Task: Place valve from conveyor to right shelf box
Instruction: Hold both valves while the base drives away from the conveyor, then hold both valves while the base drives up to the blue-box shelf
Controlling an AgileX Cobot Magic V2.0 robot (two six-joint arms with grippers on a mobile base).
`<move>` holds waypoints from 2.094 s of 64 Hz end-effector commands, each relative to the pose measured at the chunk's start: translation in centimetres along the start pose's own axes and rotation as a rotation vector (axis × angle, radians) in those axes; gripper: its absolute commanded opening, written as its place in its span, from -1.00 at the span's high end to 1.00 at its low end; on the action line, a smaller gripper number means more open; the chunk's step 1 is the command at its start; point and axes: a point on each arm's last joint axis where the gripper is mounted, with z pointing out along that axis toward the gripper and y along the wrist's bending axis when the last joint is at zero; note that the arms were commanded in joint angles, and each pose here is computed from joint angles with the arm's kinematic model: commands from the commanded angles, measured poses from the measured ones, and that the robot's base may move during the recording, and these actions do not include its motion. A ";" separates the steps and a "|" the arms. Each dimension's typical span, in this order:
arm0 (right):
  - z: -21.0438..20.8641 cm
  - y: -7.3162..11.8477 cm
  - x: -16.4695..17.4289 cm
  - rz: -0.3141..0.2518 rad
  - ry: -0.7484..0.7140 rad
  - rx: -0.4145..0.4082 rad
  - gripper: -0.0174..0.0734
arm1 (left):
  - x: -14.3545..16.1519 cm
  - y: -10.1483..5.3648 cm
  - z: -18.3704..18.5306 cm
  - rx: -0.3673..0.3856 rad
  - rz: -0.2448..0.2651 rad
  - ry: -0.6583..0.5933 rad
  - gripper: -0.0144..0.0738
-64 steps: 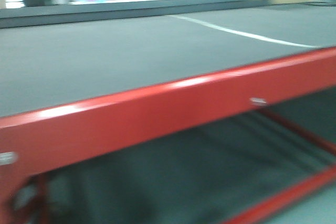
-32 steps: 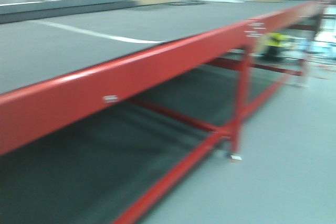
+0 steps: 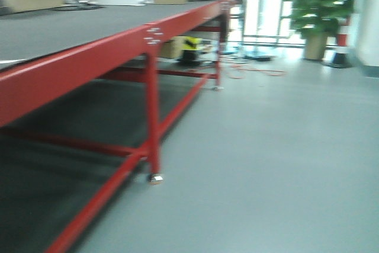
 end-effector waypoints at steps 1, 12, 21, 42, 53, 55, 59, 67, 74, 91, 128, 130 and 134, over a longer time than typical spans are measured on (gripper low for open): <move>-0.7 0.0 -1.0 -0.012 -0.092 0.006 0.97 | -0.6 0.0 -0.3 0.001 -0.006 -0.063 0.92; -0.7 0.0 -1.0 -0.012 -0.092 0.006 0.97 | -0.6 0.0 -0.3 0.001 -0.006 -0.063 0.92; -0.7 0.0 -1.0 -0.012 -0.092 0.006 0.97 | -0.6 0.0 -0.3 0.001 -0.006 -0.063 0.92; -0.7 0.0 -1.0 -0.012 -0.092 0.006 0.97 | -0.6 0.0 -0.3 0.001 -0.006 -0.063 0.92; -0.7 0.0 -1.0 -0.012 -0.092 0.006 0.97 | -0.6 0.0 -0.3 0.001 -0.006 -0.063 0.92; -0.7 0.0 -1.0 -0.012 -0.092 0.006 0.97 | -0.6 0.0 -0.3 0.001 -0.006 -0.063 0.92; -0.7 0.0 -1.0 -0.012 -0.092 0.006 0.97 | -0.6 0.0 -0.3 0.001 -0.006 -0.063 0.92; -0.7 0.0 -1.0 -0.012 -0.092 0.006 0.97 | -0.6 0.0 -0.3 0.001 -0.006 -0.063 0.92; -0.7 0.0 -1.0 -0.012 -0.092 0.006 0.97 | -0.6 0.0 -0.3 0.001 -0.006 -0.063 0.92; -0.7 0.0 -1.0 -0.012 -0.092 0.006 0.97 | -0.6 0.0 -0.3 0.001 -0.006 -0.063 0.92; -0.7 0.0 -1.0 -0.012 -0.092 0.006 0.97 | -0.6 0.0 -0.3 0.001 -0.006 -0.063 0.92; -0.7 0.0 -1.0 -0.012 -0.092 0.006 0.97 | -0.6 0.0 -0.3 0.001 -0.006 -0.063 0.92; -0.7 0.0 -1.0 -0.012 -0.092 0.006 0.97 | -0.6 0.0 -0.3 0.001 -0.006 -0.063 0.92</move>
